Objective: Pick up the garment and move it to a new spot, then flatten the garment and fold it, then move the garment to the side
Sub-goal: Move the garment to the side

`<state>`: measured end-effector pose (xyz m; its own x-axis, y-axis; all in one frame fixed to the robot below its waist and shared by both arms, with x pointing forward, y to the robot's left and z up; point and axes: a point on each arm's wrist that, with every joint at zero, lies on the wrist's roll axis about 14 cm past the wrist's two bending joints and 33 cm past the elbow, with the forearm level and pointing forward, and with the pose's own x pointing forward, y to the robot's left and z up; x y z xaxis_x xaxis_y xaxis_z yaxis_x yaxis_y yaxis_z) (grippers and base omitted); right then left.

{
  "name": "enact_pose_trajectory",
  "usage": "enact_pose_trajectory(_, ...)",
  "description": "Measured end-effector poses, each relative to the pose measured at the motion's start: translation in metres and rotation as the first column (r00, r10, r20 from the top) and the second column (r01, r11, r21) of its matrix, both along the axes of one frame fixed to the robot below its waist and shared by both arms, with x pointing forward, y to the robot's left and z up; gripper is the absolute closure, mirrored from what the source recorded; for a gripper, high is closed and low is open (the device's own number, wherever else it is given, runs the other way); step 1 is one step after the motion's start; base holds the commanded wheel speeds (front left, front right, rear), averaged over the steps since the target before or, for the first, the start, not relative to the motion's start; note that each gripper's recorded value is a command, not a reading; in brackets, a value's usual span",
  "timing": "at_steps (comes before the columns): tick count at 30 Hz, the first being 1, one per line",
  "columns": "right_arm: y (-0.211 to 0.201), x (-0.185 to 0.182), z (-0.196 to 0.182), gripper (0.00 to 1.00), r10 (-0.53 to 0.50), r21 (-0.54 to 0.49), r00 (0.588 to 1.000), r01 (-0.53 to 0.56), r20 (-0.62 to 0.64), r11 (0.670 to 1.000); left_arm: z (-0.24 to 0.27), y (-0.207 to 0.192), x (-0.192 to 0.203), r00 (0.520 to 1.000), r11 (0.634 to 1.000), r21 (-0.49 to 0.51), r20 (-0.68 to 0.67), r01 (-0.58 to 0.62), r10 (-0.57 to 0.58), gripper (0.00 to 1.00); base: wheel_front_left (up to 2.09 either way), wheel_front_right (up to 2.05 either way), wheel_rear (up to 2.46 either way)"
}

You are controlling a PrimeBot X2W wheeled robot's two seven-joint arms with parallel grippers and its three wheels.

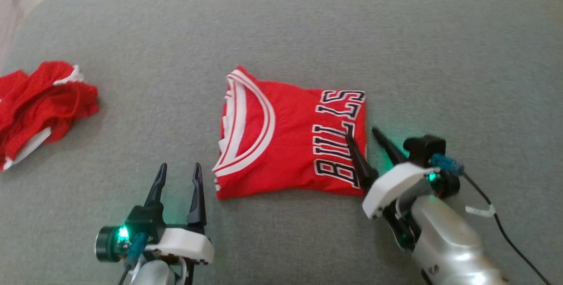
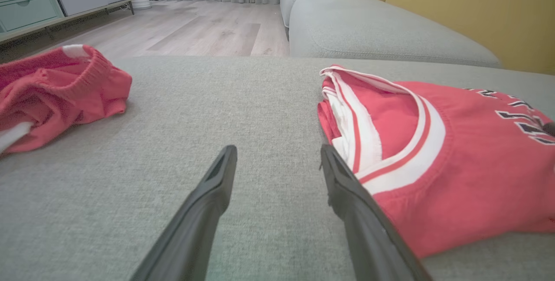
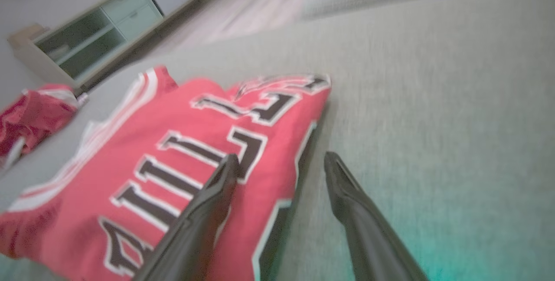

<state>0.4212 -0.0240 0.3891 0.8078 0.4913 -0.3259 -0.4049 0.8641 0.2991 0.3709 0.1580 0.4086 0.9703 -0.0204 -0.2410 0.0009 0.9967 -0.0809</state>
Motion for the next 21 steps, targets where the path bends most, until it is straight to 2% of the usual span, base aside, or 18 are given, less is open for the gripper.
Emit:
enact_pose_trajectory(3, 0.005, -0.008, -0.02, 0.0, 0.032, -0.032, 0.998, -0.034, -0.059, 0.999, -0.004, 0.006, -0.004, 1.0, 1.0, 0.004, -0.014, -0.018, 0.018, 0.0, 0.0, 0.0, 0.0)
enact_pose_trajectory(4, 0.007, -0.004, -0.019, 0.34, 0.04, -0.031, 0.998, -0.042, -0.057, 0.999, -0.005, 0.007, -0.004, 1.0, 1.0, 0.005, -0.018, -0.022, 0.022, 0.0, 0.0, 0.0, 0.0)
enact_pose_trajectory(5, 0.009, -0.001, -0.017, 1.0, 0.043, -0.029, 0.998, -0.045, -0.053, 0.999, -0.006, 0.008, -0.004, 0.999, 1.0, 0.006, -0.021, -0.024, 0.025, 0.0, 0.0, 0.0, 0.0)
enact_pose_trajectory(11, -0.008, 0.008, -0.008, 1.0, -0.021, -0.021, 0.999, 0.02, -0.036, 1.0, -0.006, -0.004, 0.002, 1.0, 1.0, 0.003, -0.017, 0.011, -0.011, 0.0, 0.0, 0.0, 0.0)
enact_pose_trajectory(14, -0.026, 0.013, 0.006, 1.0, -0.086, 0.002, 0.996, 0.086, -0.001, 0.996, -0.003, -0.016, 0.01, 0.998, 0.998, 0.006, -0.003, 0.057, -0.057, 0.0, 0.0, 0.0, 0.0)
enact_pose_trajectory(21, -0.091, -0.002, 0.021, 1.0, -0.275, 0.024, 0.961, 0.274, 0.039, 0.961, 0.007, -0.074, 0.034, 0.973, 0.974, -0.016, 0.042, 0.228, -0.227, 0.0, 0.0, 0.0, 0.0)
